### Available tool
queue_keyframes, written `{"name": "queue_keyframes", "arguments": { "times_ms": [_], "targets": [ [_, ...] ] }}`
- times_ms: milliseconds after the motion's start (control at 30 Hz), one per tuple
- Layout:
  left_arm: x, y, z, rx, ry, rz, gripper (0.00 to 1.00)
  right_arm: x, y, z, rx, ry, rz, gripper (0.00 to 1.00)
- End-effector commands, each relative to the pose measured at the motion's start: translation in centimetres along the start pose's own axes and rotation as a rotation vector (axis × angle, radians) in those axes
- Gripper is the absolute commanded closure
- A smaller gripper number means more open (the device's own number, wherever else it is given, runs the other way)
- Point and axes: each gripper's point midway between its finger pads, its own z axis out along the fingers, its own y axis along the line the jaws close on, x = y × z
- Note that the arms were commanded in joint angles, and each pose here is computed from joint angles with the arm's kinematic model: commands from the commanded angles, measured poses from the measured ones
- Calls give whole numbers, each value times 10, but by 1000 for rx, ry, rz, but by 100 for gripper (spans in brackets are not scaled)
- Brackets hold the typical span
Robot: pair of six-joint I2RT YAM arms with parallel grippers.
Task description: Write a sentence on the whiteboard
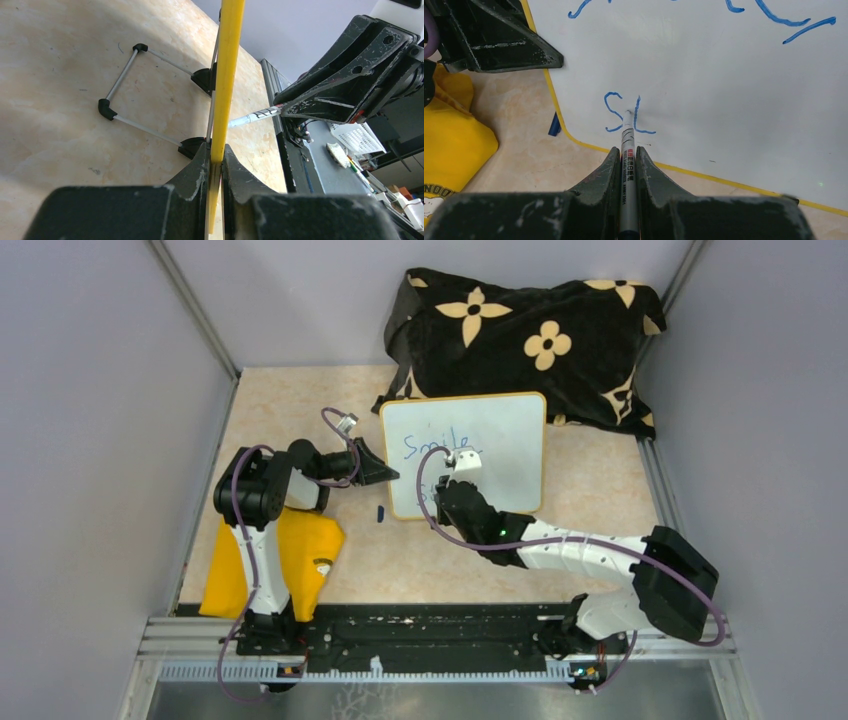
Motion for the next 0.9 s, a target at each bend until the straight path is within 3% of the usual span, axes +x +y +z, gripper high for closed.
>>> {"name": "queue_keyframes", "arguments": {
  "times_ms": [0, 500, 867],
  "targets": [
    [7, -5, 4, 52, -14, 148, 100, -22, -7, 3, 47, -59, 49, 100],
    [7, -5, 4, 52, -13, 148, 100, -15, -25, -6, 81, -53, 55, 100],
    [6, -4, 4, 52, -14, 147, 100, -35, -20, -26, -5, -119, 97, 100]
  ]
}}
